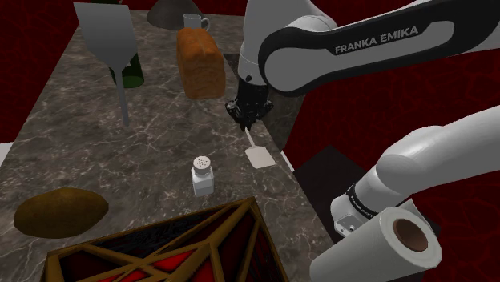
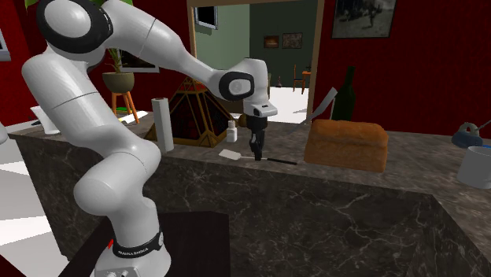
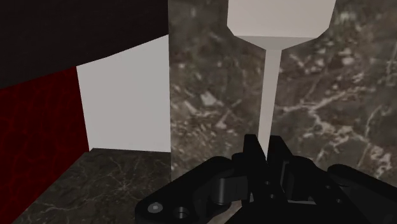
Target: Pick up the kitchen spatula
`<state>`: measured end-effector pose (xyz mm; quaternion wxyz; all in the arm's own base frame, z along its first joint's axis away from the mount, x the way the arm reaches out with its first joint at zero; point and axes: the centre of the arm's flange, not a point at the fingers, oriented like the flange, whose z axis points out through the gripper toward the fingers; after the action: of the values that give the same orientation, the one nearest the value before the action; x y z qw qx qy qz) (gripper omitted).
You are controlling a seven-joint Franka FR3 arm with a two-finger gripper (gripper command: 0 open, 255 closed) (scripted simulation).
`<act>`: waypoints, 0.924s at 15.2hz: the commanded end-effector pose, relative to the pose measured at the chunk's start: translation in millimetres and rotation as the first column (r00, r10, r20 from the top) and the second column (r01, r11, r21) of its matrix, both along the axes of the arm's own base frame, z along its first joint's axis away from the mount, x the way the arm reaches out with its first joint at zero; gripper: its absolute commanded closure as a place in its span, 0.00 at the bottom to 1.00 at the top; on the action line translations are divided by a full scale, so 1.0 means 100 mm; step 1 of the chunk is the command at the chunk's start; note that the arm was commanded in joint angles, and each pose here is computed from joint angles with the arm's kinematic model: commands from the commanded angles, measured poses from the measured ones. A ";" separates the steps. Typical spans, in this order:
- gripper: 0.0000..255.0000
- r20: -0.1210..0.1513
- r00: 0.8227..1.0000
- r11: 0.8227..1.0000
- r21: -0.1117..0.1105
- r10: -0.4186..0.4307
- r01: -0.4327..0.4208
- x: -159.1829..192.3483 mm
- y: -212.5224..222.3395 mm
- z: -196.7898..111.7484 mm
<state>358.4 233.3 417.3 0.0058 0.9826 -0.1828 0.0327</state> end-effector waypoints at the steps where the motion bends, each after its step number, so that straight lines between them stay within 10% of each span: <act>1: 1.00 0.000 1.000 1.000 0.000 0.000 0.000 0.00 0.00 0.00; 14: 1.00 0.000 1.000 1.000 0.000 0.000 0.000 -0.01 0.01 0.64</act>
<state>356.3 233.6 475.3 0.0057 0.9826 -0.1827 0.0328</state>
